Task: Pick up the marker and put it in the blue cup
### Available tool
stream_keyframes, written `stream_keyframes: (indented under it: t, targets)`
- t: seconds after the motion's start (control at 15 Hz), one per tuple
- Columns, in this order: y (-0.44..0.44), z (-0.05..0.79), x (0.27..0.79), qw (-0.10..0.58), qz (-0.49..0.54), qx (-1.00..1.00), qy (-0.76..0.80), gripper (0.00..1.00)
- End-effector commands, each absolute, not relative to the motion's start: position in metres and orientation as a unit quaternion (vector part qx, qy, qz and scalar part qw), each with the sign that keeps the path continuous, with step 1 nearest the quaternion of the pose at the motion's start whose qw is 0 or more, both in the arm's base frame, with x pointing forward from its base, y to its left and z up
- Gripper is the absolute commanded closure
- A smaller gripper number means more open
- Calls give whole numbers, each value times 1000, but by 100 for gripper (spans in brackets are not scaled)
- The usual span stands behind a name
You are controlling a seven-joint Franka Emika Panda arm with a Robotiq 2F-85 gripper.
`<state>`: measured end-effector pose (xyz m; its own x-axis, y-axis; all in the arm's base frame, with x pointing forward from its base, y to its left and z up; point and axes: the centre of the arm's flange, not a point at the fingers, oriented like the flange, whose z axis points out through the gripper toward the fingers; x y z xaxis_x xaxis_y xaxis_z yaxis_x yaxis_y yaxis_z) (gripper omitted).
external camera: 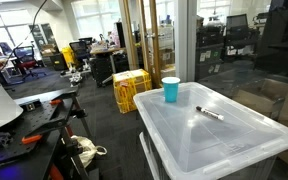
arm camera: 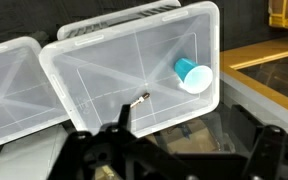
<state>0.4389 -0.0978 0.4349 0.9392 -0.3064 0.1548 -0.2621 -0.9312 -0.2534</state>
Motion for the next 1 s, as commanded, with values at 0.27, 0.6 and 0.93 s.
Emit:
stream_keyframes:
  t: [0.27,0.6,0.93]
  targets:
    - [-93,420,476,157,-109,-958,214,0]
    - [-94,415,480,156,-104,-958,216,0]
    - [-97,400,493,198,-143,-932,269,0]
